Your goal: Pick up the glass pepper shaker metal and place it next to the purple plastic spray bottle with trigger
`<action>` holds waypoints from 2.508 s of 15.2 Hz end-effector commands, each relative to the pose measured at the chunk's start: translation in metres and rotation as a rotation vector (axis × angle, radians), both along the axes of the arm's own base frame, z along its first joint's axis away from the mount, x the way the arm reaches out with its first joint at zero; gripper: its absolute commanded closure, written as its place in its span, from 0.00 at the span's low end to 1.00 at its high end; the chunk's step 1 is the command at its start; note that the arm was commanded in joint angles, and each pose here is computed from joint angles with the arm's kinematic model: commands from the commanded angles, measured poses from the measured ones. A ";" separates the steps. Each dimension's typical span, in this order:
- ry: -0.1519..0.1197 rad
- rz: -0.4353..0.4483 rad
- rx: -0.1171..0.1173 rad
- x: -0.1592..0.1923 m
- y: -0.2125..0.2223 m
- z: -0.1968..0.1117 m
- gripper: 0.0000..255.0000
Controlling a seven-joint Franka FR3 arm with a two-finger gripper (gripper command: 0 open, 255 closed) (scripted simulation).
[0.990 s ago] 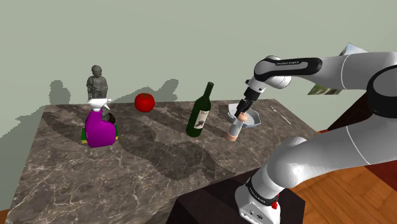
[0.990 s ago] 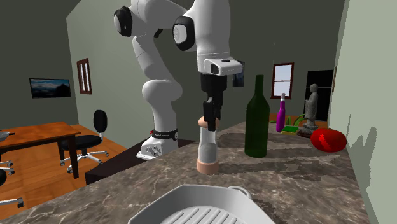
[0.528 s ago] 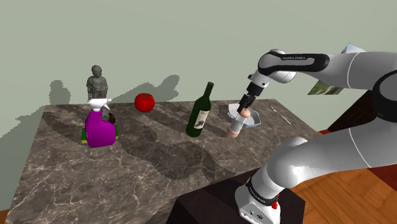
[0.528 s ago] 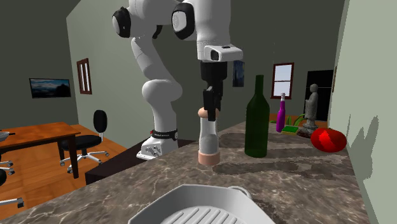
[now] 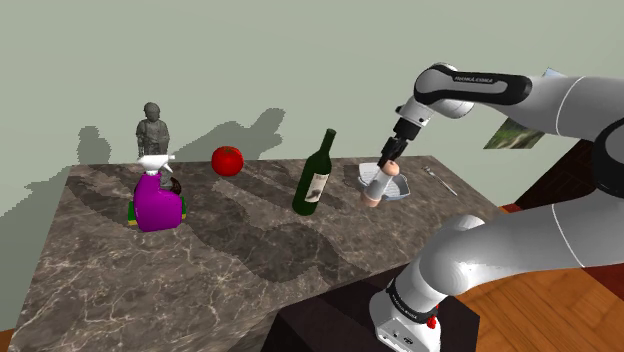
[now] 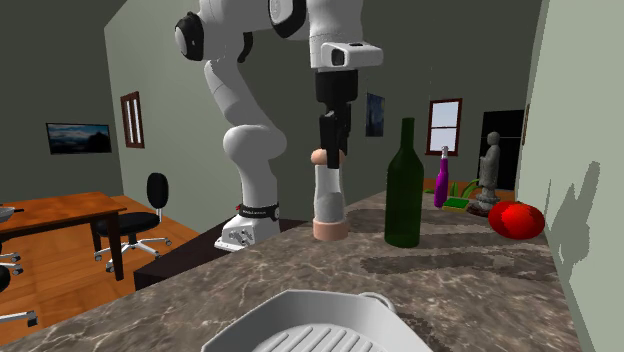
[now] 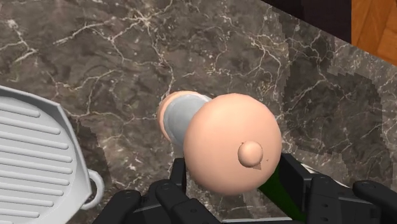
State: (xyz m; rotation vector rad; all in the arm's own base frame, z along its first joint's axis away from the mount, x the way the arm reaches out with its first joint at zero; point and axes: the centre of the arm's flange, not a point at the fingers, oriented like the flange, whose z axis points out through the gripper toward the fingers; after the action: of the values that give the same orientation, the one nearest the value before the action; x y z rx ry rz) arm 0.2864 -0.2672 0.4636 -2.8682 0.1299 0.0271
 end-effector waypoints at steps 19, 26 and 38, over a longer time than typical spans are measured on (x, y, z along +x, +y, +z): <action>0.000 0.000 0.000 0.000 0.000 0.106 1.00; 0.000 0.000 0.000 0.000 0.000 0.143 1.00; 0.000 0.000 0.000 0.000 0.000 0.206 1.00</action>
State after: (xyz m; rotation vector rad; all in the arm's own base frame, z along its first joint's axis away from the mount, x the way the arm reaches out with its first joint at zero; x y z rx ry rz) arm 0.2869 -0.2666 0.6639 -2.8683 0.1299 0.0272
